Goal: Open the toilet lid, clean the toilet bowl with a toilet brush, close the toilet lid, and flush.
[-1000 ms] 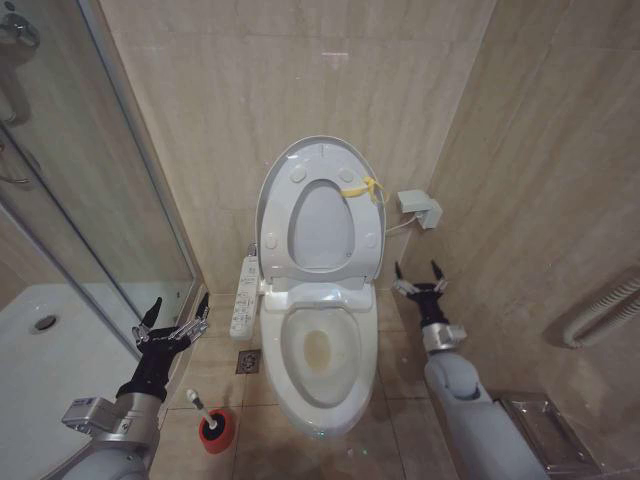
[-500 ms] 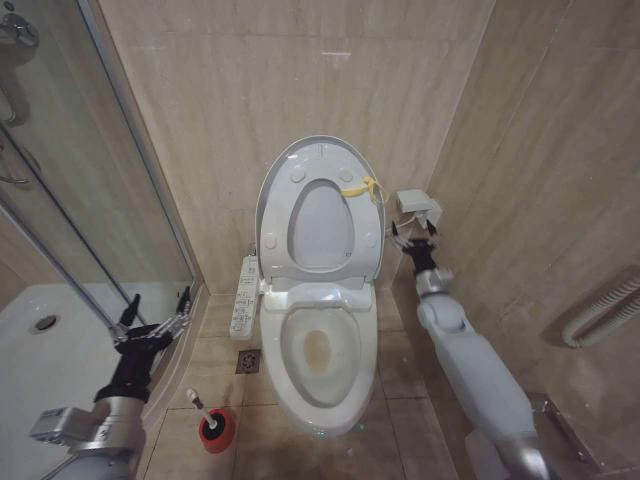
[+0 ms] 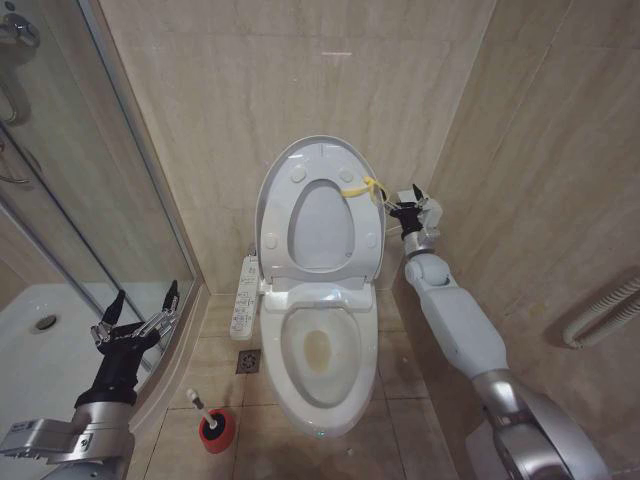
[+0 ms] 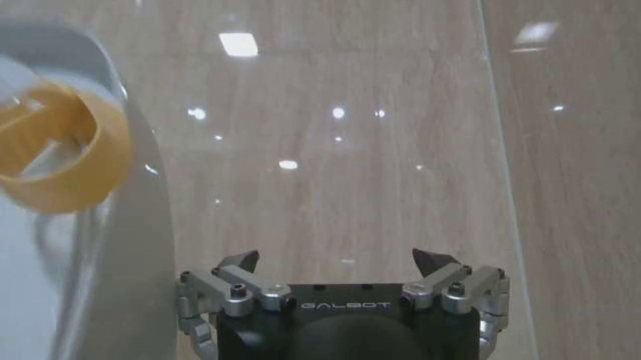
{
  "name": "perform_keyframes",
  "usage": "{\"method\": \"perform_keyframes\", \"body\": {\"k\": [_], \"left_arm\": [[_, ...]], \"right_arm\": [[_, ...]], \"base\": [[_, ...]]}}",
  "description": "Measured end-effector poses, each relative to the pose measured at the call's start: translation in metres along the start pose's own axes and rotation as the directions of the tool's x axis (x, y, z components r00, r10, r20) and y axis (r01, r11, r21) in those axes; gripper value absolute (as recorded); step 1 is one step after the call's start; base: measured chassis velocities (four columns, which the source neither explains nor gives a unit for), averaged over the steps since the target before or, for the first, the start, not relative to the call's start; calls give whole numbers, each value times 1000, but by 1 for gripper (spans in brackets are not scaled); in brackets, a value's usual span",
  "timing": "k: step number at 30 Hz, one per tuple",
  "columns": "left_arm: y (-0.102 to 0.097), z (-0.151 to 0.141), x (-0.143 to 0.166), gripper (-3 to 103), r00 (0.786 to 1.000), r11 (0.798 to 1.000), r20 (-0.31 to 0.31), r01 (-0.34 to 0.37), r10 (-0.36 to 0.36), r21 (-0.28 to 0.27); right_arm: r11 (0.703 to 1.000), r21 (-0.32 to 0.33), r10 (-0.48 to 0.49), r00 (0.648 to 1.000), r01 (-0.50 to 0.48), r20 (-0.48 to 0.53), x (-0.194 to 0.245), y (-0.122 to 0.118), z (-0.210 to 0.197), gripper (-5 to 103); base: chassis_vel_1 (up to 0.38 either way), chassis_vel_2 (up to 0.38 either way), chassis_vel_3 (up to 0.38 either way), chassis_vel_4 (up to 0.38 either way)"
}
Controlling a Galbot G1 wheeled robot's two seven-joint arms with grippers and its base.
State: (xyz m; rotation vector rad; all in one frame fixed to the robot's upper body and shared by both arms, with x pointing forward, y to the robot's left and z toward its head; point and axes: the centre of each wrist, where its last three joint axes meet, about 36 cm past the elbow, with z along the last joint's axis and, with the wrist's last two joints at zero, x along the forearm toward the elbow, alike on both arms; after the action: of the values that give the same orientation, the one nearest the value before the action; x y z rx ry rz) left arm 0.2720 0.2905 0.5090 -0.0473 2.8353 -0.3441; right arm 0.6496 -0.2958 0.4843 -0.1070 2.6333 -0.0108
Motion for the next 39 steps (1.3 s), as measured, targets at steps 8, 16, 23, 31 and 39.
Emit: {"method": "perform_keyframes", "body": {"k": [8, 16, 23, 31, 39], "left_arm": [[9, 15, -6, 100, 1000, 1000, -14, 25, -25, -2], [9, 35, -9, 100, 998, 999, -49, 35, -34, 13], [12, 45, -13, 100, 997, 999, -60, 43, -42, 19], [13, 49, -10, 100, 996, 997, -52, 76, -74, 34], [19, 63, -12, 100, 992, 993, -59, 113, -110, 42]], "right_arm": [[998, -26, -64, 998, 64, 12, 46, 16, -7, 100], [997, -22, -71, 997, 72, 26, 99, -5, -33, 100], [998, -8, -60, 998, 60, -5, 155, -21, -46, 100], [991, -34, -130, 991, 131, 30, 194, 1, -64, 100], [976, -77, -203, 979, 204, 15, 263, 48, -69, 100]], "base": [[-9, -7, -20, -5], [0, 0, 0, 0], [0, 0, 0, 0], [0, 0, 0, 0], [0, 0, 0, 0]]}}
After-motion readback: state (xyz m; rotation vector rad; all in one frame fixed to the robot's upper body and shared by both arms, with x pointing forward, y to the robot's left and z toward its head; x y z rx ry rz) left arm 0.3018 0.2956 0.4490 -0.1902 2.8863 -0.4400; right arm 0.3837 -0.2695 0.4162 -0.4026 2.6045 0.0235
